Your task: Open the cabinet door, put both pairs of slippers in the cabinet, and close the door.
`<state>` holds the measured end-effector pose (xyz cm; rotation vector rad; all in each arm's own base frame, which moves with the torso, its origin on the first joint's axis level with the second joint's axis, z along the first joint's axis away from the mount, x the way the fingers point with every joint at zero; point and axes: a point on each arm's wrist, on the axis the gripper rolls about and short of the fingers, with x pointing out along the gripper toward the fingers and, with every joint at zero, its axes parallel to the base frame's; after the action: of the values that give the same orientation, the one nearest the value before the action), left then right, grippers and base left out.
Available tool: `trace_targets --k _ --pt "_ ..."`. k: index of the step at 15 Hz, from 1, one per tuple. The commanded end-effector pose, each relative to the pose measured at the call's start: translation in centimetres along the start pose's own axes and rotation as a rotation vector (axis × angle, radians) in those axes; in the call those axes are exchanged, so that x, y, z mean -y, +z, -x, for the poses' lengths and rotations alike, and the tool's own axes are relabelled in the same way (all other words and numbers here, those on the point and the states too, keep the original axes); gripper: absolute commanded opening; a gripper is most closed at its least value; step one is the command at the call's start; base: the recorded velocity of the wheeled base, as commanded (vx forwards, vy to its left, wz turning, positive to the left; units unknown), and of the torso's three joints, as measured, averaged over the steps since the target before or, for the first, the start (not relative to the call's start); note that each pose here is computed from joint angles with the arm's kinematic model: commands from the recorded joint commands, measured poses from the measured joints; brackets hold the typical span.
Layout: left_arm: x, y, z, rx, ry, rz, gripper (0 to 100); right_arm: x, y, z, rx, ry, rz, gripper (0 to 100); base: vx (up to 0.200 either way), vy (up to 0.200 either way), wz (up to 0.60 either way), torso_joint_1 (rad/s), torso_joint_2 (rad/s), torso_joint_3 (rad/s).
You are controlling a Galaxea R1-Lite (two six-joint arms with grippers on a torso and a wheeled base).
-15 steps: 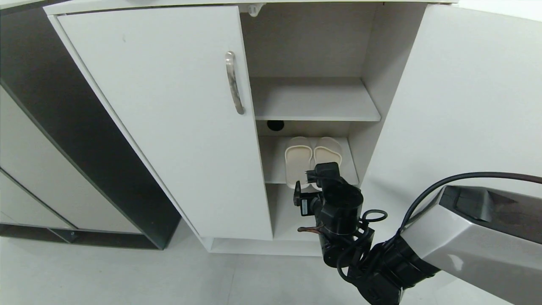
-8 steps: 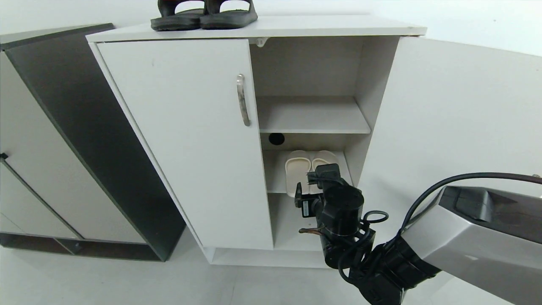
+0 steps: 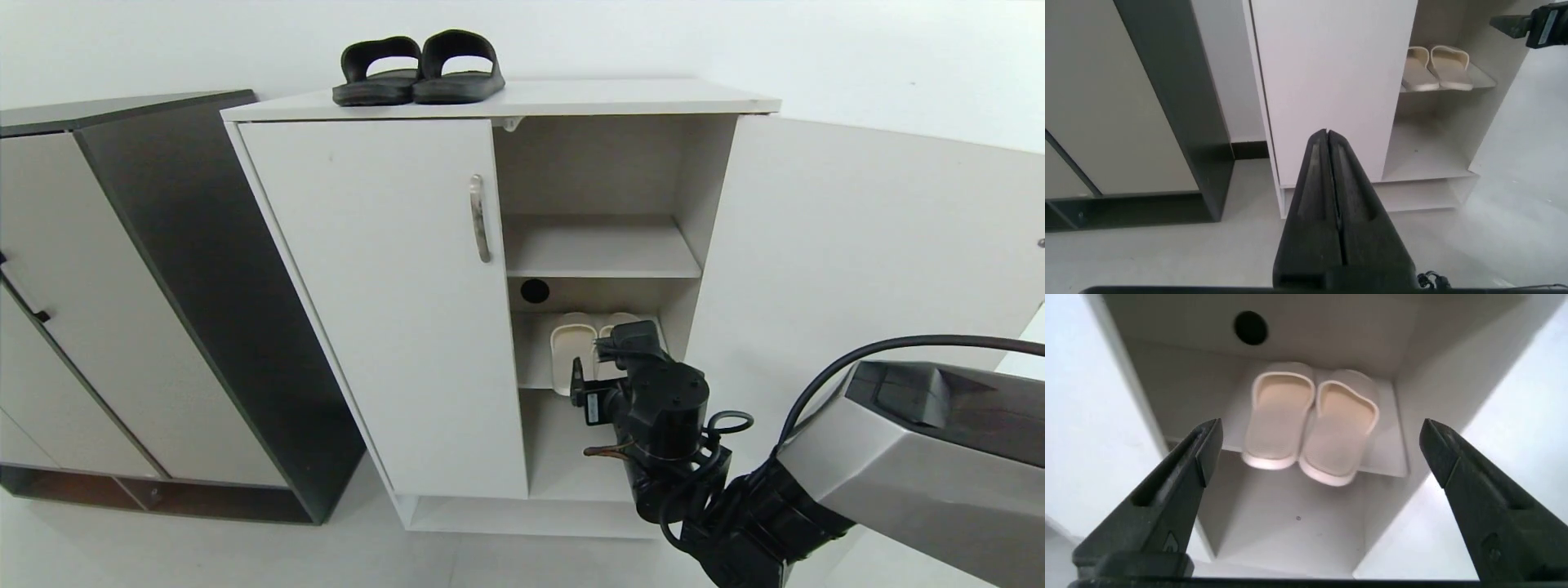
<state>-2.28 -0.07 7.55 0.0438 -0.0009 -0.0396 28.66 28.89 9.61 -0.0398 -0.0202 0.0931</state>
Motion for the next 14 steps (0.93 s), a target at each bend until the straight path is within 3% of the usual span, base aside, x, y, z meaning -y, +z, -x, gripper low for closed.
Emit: trace_targets --k 1,9,14 --pt "0.00 0.00 -0.01 -0.002 0.000 0.001 0 0.59 0.19 0.54 -0.004 0.019 0.004 100 0.000 0.000 0.00 0.000 0.00 0.000" --pt "0.00 0.00 -0.01 -0.002 0.000 0.002 0 1.18 0.20 0.83 -0.016 0.015 0.018 100 0.000 0.000 0.00 0.000 0.00 0.000" --pt "0.00 0.00 -0.01 -0.002 0.000 0.004 0 1.45 -0.29 1.22 -0.035 0.034 0.035 100 0.000 0.200 0.00 0.001 0.00 0.003"
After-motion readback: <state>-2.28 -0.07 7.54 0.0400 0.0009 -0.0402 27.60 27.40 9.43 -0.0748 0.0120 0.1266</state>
